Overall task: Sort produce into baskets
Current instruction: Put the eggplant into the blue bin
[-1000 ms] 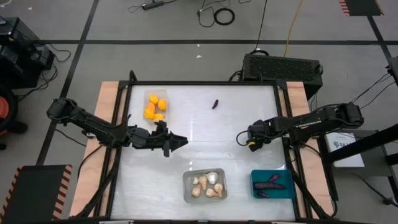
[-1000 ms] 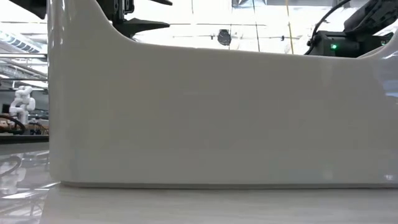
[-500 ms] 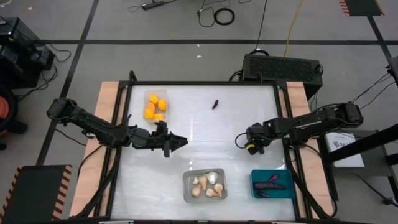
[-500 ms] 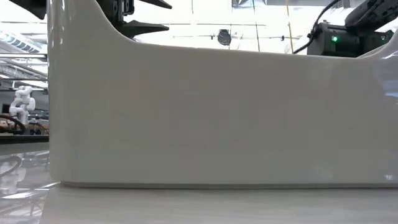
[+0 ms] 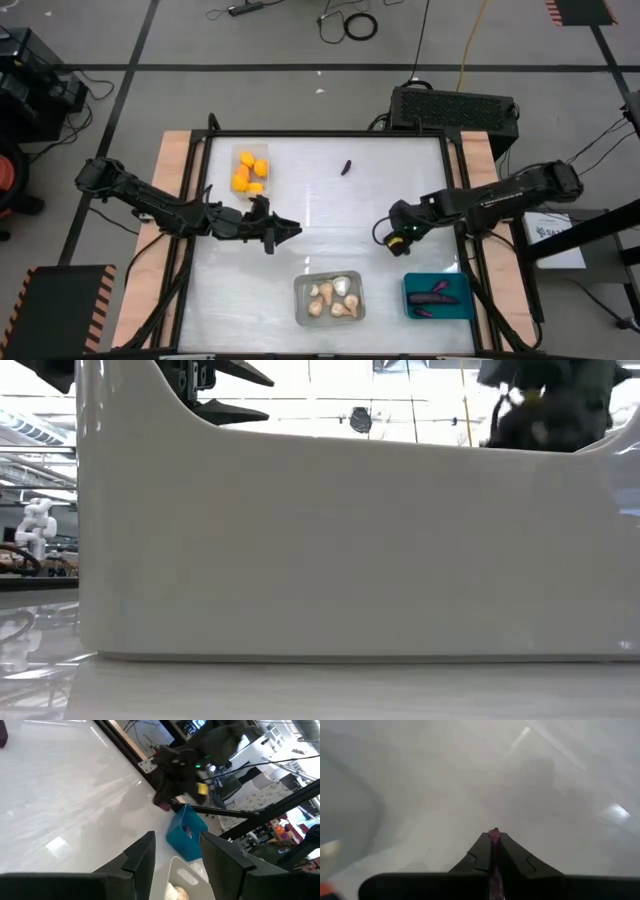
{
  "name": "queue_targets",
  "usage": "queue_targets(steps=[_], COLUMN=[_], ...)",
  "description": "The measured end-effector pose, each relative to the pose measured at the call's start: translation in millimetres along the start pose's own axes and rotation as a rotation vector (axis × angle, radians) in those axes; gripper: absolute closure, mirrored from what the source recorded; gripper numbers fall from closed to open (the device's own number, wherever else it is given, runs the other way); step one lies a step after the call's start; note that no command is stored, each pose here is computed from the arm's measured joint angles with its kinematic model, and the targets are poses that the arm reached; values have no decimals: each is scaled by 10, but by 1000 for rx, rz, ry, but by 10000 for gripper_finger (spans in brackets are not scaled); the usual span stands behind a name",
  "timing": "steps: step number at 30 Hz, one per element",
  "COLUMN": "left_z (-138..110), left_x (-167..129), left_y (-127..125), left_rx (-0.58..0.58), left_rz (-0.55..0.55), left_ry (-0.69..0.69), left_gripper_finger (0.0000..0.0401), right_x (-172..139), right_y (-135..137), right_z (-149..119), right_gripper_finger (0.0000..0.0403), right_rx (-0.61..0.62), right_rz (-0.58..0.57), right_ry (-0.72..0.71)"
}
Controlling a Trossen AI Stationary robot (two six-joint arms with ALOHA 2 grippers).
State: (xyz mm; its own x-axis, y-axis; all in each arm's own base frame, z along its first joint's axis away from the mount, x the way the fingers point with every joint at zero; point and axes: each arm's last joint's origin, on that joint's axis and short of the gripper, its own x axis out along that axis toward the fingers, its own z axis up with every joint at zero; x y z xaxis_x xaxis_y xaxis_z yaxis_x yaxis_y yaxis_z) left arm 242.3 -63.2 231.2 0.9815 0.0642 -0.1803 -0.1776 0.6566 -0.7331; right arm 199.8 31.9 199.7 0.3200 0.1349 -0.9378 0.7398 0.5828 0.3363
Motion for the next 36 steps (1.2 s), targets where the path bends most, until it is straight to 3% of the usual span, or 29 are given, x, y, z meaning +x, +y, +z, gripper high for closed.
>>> queue_targets(steps=[5,11,19,29,36], left_z=[-3,-36,-61,-49,-22], left_x=[0,-1,-4,-3,-1], left_y=[3,47,83,82,35], left_rx=[9,30,85,57,12], left_rz=[3,46,79,87,44], left_ry=[3,36,63,40,8], left_gripper_finger=[241,241,241,241,241], right_x=[-166,-275,-271,-240,-222], right_y=[304,517,439,348,315], right_z=[-231,-742,-1232,-1286,-1051], right_gripper_finger=[390,390,351,269,240], right_rx=[-59,-93,9,-26,-96], right_rz=[104,160,28,-81,-129], right_ry=[63,187,155,125,-75])
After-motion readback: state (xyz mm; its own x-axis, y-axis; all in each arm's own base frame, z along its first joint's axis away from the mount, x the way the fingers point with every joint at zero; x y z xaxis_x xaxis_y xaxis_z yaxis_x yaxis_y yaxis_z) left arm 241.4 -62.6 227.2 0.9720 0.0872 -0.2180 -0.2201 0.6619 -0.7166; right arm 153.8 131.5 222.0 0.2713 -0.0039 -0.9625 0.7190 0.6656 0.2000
